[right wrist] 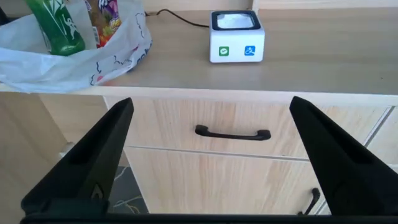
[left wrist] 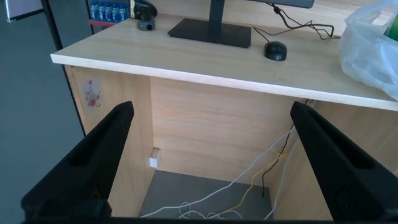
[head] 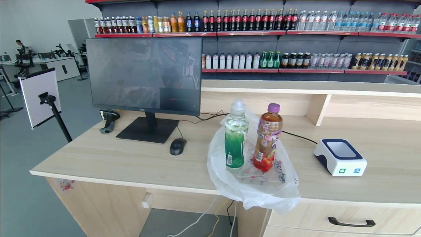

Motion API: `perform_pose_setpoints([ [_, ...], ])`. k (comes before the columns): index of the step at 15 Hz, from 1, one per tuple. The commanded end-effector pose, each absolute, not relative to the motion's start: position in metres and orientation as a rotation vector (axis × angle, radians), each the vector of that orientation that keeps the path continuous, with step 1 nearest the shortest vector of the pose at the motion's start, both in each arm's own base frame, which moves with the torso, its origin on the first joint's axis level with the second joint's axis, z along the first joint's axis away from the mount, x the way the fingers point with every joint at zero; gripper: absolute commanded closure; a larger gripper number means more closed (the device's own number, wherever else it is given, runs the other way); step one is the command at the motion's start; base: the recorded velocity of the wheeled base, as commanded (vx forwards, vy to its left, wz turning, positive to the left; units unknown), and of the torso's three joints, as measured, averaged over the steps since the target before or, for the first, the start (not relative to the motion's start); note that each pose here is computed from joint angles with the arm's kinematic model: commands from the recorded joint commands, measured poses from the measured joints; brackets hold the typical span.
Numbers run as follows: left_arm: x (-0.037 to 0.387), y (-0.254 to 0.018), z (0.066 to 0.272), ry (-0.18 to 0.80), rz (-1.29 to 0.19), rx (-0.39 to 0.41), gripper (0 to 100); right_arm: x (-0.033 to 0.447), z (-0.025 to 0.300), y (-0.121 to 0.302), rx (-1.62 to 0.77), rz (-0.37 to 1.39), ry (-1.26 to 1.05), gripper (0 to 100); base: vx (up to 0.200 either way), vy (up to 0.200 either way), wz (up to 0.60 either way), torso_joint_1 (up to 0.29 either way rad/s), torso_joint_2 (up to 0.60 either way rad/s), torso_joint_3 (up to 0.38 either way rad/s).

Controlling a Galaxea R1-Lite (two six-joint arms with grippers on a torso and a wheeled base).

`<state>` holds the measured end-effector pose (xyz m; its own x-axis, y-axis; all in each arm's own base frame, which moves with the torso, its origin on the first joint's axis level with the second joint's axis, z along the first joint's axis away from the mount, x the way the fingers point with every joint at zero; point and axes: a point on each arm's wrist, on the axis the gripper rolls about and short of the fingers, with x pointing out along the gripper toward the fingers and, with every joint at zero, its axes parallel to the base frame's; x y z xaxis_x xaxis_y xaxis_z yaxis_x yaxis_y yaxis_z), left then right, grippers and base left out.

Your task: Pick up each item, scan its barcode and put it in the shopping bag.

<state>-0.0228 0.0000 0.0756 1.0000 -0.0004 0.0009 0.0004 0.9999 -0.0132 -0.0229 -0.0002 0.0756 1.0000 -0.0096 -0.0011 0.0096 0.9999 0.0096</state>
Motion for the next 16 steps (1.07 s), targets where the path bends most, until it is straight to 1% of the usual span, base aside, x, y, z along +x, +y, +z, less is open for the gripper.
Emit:
perform_pose_setpoints([
  [1, -0.0228, 0.0001, 0.0756, -0.002, 0.000, -0.014, 0, -0.0228, 0.0753, -0.0002, 0.011, -0.011, 0.001, 0, -0.200, 0.000, 0.00, 0.002, 0.00, 0.012],
  [3, -0.0228, 0.0000, 0.0756, -0.002, -0.002, -0.014, 0, -0.0228, 0.0753, -0.0002, 0.018, -0.011, 0.001, 0, -0.200, 0.000, 0.00, 0.002, 0.00, 0.002],
  [5, -0.0228, 0.0000, 0.0756, -0.002, -0.002, -0.009, 0, -0.0228, 0.0753, -0.0002, 0.023, -0.011, 0.001, 0, -0.200, 0.000, -0.60, 0.000, 0.00, 0.005],
  [7, -0.0228, 0.0000, 0.0756, -0.002, -0.002, -0.006, 0, -0.0228, 0.0753, -0.0002, 0.025, -0.011, 0.001, 0, 0.000, 0.000, -0.60, -0.005, 0.00, 0.005],
  [10, -0.0228, 0.0000, 0.0756, -0.002, -0.002, -0.008, 0, -0.0228, 0.0753, -0.0002, 0.025, -0.009, 0.001, 0, 0.000, 0.000, 0.00, 0.000, 0.00, 0.000],
  [16, -0.0228, 0.0000, 0.0756, -0.002, -0.002, -0.008, 0, -0.0228, 0.0753, -0.0002, 0.026, -0.009, 0.001, 0, 0.000, -0.200, 0.00, 0.013, 0.00, -0.002],
])
